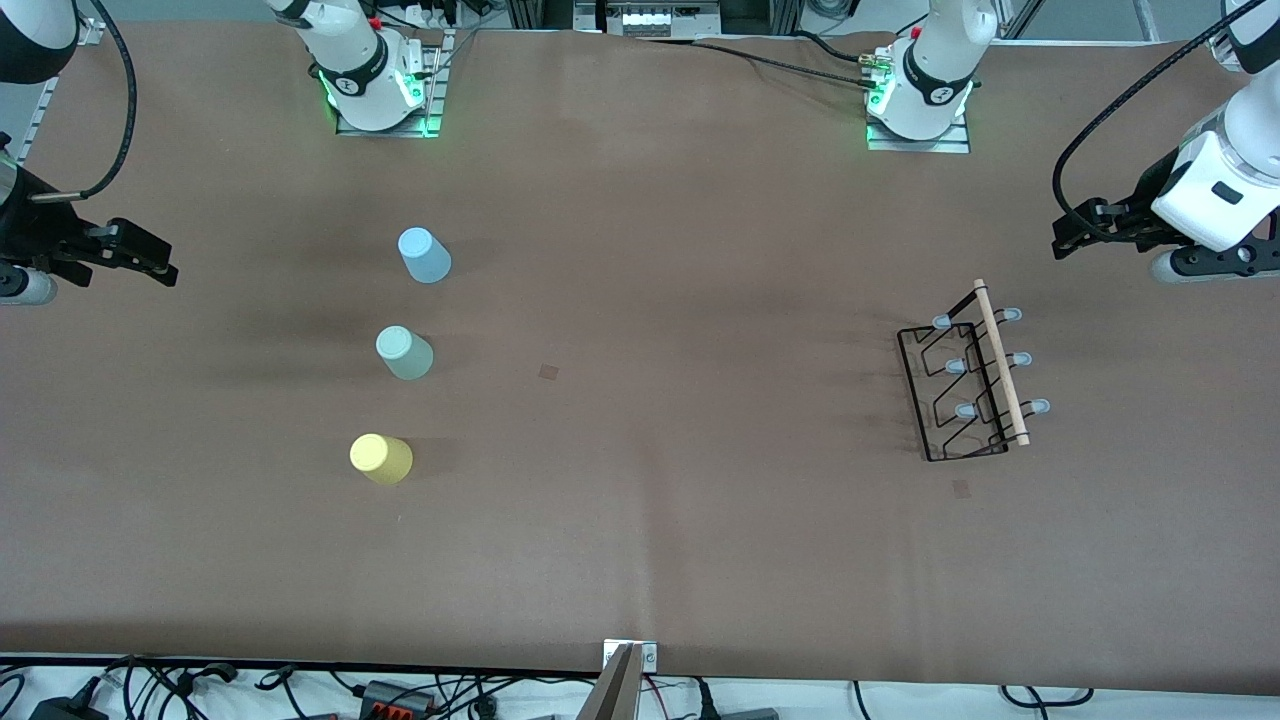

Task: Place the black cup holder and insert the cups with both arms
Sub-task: 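Move the left gripper toward the black wire cup rack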

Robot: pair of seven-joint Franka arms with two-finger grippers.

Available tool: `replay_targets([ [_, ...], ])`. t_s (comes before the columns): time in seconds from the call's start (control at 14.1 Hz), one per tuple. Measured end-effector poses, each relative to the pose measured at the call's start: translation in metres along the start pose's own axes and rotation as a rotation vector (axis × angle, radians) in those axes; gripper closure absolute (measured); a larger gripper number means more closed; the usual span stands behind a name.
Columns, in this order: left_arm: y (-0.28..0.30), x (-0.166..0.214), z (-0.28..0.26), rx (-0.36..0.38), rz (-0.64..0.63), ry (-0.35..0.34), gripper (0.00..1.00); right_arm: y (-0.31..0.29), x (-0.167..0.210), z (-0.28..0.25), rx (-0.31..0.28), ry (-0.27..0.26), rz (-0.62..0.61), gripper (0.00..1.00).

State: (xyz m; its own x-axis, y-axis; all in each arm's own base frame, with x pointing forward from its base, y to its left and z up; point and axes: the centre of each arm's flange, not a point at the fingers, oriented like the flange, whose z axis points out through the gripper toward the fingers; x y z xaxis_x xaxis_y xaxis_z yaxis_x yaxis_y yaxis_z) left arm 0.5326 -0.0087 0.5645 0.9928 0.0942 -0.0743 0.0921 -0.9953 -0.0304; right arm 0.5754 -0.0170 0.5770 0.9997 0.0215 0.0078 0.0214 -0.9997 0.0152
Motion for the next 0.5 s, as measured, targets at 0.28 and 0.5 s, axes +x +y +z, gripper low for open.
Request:
replay_targets([
  [0.28,0.0001,0.0011,0.0013,0.0,0.0,0.0,0.0,0.0,0.0,0.0,0.0,0.0,0.0,0.0],
  [0.5,-0.0008,0.0028,0.0035,0.0,-0.002,-0.003,0.0,0.0,0.0,0.0,0.0,0.0,0.0,0.0],
])
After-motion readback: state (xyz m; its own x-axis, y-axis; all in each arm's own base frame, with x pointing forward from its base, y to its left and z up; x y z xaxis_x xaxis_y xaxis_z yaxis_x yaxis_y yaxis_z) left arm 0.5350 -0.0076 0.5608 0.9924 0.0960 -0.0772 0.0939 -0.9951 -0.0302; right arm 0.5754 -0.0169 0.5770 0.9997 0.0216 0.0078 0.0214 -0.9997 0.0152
